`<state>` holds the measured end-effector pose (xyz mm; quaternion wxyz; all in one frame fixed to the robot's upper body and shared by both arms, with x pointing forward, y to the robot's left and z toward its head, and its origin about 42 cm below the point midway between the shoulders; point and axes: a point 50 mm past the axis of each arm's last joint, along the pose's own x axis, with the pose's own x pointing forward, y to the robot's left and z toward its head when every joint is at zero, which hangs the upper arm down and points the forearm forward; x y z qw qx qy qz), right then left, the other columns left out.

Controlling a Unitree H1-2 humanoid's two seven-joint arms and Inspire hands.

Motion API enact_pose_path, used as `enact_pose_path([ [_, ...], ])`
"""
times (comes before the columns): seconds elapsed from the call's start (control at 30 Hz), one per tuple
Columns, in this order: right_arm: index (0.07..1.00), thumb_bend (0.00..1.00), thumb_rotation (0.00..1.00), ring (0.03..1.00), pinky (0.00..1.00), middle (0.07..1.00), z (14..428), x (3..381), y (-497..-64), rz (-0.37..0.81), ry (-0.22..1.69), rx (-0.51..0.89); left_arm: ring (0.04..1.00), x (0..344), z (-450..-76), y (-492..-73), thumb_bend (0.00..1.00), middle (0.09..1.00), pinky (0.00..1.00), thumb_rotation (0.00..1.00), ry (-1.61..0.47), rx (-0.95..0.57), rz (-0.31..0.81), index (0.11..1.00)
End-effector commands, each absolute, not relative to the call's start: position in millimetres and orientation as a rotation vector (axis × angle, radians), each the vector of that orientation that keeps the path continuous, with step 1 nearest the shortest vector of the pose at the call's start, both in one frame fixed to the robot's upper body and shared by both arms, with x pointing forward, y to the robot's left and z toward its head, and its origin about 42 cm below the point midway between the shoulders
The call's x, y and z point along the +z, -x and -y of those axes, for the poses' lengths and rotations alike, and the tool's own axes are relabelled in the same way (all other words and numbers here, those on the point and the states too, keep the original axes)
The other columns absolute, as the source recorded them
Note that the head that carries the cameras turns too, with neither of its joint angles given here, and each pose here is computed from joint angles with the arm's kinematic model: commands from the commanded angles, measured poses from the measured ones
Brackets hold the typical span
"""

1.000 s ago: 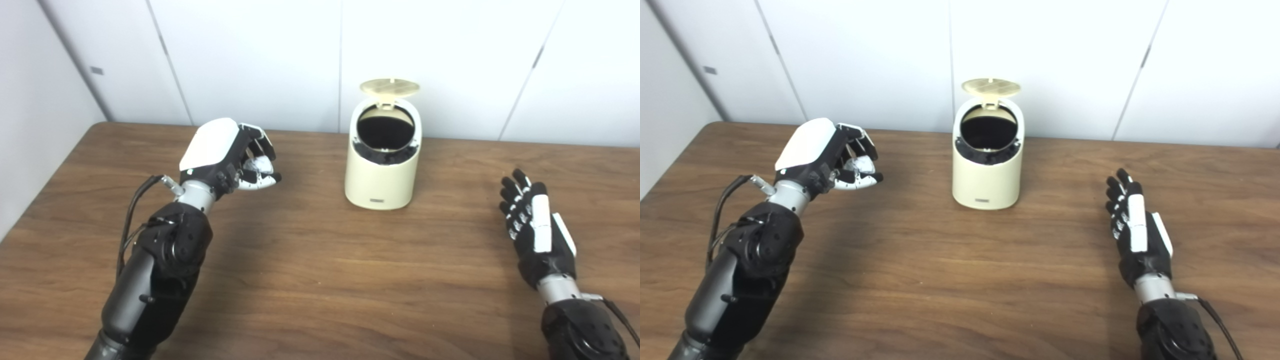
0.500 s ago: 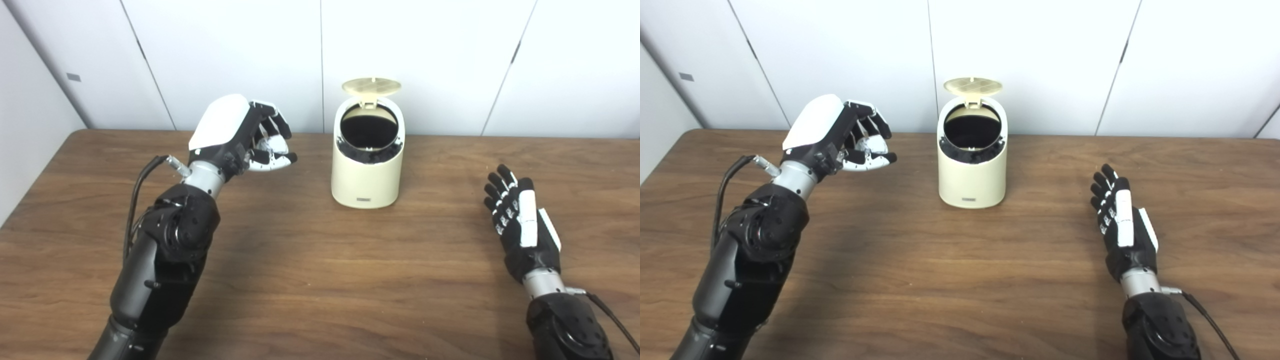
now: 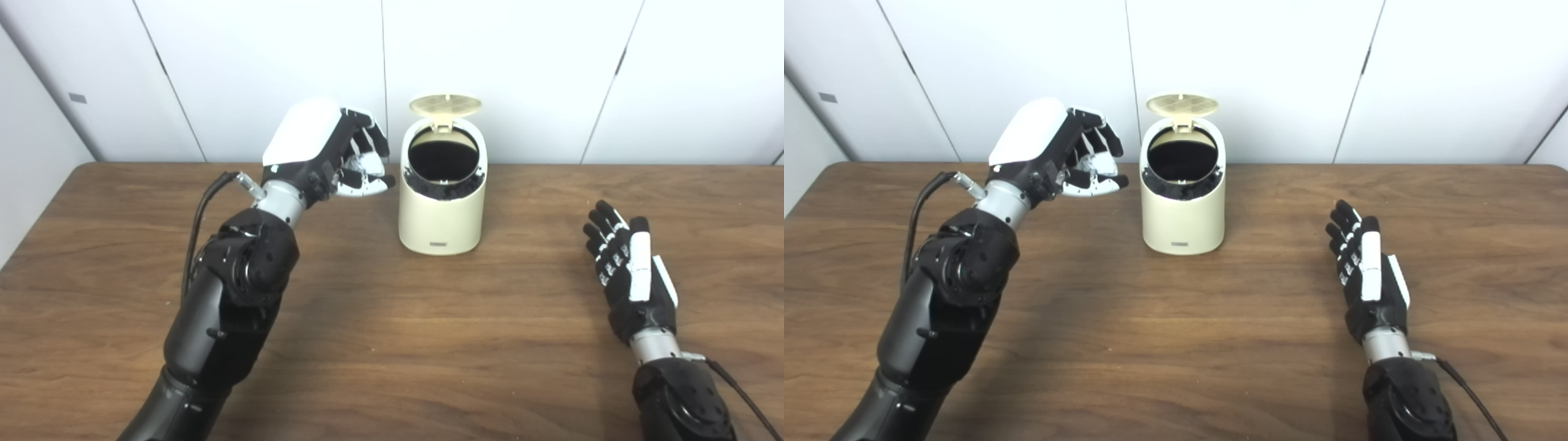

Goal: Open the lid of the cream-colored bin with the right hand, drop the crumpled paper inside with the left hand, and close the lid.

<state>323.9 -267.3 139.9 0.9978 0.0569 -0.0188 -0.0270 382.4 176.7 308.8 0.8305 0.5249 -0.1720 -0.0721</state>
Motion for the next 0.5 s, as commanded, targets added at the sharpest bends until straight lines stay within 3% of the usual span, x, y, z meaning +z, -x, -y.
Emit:
enact_pose_path([
  [0.0,0.903,0.63,1.0,0.942,0.97,0.936,264,158,-331,0.133,-0.1,-0.035,0.378,337,-168,-387,0.47,0.473,0.29,0.0,-1.126,-0.103,0.452,0.52],
  [0.47,0.905,0.63,1.0,0.944,0.97,0.944,263,155,-332,0.118,-0.096,-0.027,0.368,339,-141,-402,0.47,0.49,0.29,0.0,-1.041,-0.047,0.509,0.51],
])
